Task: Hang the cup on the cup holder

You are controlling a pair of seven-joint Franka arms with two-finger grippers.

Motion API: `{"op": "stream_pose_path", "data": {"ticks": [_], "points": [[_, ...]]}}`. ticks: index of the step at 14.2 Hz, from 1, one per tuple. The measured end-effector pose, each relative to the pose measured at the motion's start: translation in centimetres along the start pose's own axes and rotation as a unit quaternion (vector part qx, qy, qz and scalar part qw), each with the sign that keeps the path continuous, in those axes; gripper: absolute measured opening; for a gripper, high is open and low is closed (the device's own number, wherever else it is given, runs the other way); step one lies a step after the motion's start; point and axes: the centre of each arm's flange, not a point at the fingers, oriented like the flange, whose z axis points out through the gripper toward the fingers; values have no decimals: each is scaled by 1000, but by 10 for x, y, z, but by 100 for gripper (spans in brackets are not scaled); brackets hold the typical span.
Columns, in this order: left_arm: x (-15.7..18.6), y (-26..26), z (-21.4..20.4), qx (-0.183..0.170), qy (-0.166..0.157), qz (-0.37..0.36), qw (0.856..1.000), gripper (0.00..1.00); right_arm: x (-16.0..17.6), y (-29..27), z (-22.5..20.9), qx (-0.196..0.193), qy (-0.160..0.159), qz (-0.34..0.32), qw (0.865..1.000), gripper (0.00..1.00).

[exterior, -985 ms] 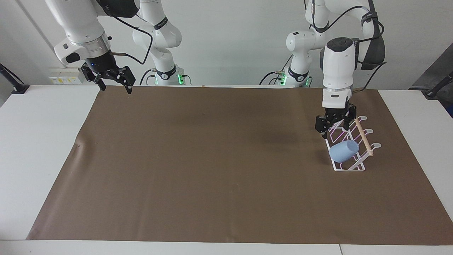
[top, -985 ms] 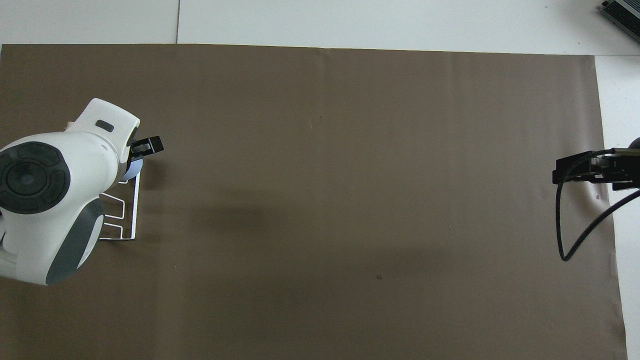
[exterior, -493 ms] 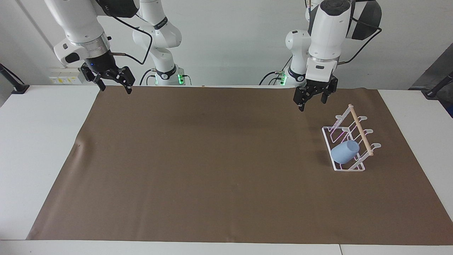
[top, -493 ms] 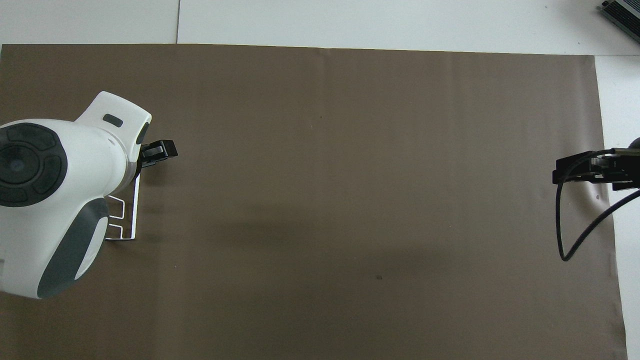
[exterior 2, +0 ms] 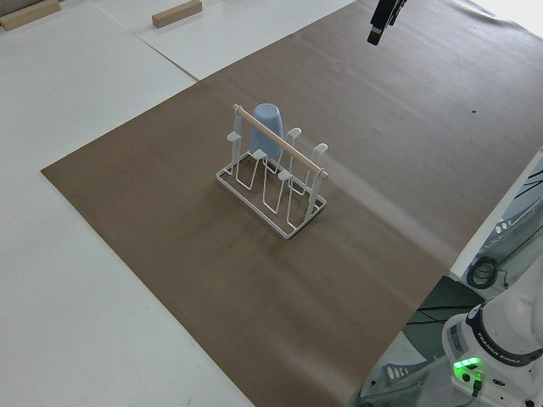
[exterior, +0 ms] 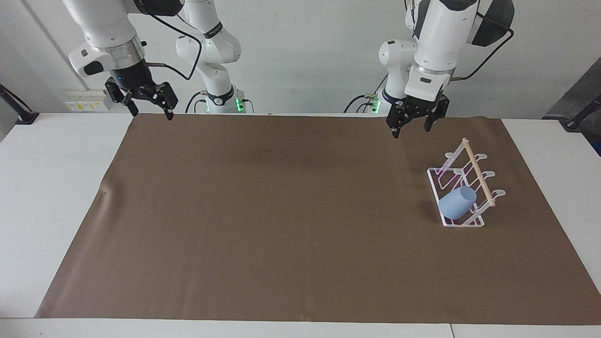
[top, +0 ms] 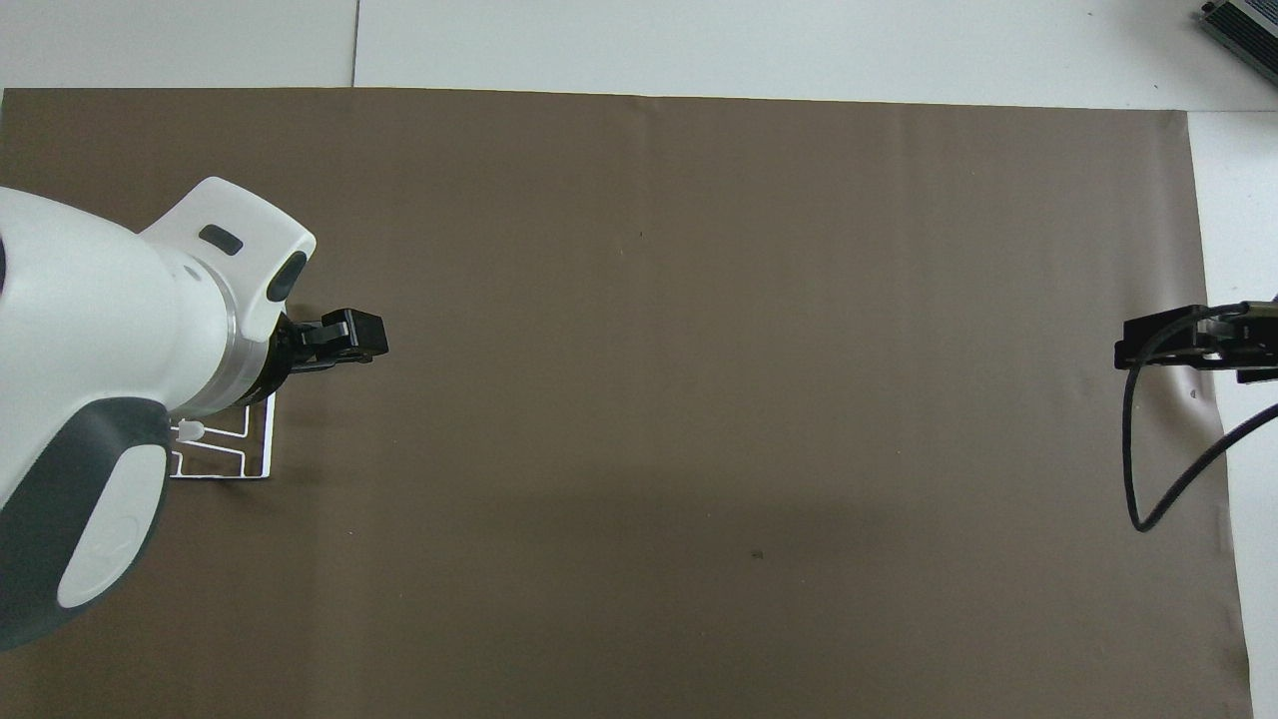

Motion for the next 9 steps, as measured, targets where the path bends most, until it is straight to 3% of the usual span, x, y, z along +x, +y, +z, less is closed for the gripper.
{"op": "stream_pose_path", "data": {"ticks": [9], "points": [[15,-30,-22,-6,-5,47,999,100,14,4,13,-1,-11,5,1000,100]]}}
